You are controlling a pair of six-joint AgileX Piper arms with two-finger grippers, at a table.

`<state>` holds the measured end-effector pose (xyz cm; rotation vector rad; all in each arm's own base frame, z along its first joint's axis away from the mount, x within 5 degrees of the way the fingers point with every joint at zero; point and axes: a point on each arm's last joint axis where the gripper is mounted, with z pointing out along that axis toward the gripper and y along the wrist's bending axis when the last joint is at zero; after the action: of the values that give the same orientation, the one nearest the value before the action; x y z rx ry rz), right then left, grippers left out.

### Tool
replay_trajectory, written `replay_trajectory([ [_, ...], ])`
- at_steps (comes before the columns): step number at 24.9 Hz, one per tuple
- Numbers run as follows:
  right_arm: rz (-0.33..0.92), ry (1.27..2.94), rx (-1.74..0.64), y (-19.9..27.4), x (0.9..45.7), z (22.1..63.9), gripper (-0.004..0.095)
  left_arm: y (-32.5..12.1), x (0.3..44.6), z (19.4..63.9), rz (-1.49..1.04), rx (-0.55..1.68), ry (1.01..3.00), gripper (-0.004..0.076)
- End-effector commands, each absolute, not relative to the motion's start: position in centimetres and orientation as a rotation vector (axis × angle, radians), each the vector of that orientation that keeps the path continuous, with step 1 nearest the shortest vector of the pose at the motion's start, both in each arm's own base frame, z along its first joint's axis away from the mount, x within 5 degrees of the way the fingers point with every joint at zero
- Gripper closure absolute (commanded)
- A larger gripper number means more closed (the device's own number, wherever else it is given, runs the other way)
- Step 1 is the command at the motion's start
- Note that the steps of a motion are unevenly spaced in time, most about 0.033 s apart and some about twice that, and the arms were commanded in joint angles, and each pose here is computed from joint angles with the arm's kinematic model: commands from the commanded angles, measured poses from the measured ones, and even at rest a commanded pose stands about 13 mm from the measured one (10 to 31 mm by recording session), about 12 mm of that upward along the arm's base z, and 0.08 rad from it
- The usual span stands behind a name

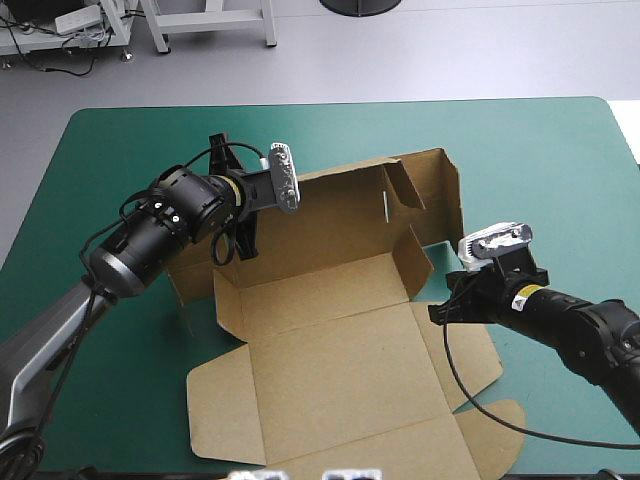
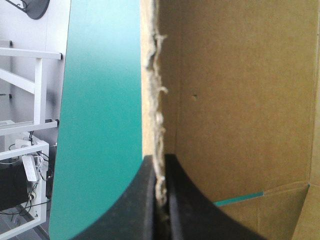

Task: Fold the box

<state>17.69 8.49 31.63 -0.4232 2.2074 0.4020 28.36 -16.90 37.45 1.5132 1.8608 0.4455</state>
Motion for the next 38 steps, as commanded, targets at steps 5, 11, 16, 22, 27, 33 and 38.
replay_trajectory([
  [5, 0.393, 2.125, -0.419, 8.6, 18.3, 33.7, 0.0914, -15.9, 26.8, 38.4, 0.444, 1.405, 1.851, 0.0729],
  [11, 0.401, 2.179, -0.422, 8.8, 18.7, 33.0, 0.0914, -15.5, 25.1, 37.5, 0.453, 1.43, 1.843, 0.0729],
  [16, 0.395, 2.191, -0.434, 9.0, 19.1, 33.0, 0.0913, -15.7, 23.9, 38.0, 0.442, 1.417, 1.806, 0.0729],
  [22, 0.374, 2.172, -0.466, 9.6, 20.8, 34.6, 0.0914, -15.5, 23.9, 35.7, 0.529, 1.401, 1.789, 0.0729],
  [27, 0.371, 2.187, -0.476, 10.1, 22.0, 34.9, 0.0914, -16.1, 23.5, 35.9, 0.604, 1.362, 1.734, 0.0729],
  [33, 0.374, 2.167, -0.493, 10.5, 22.7, 37.2, 0.0914, -16.2, 23.0, 37.1, 0.664, 1.364, 1.623, 0.0729],
  [38, 0.377, 2.206, -0.506, 10.6, 22.8, 36.7, 0.0913, -16.2, 22.8, 37.0, 0.62, 1.346, 1.652, 0.0729],
])
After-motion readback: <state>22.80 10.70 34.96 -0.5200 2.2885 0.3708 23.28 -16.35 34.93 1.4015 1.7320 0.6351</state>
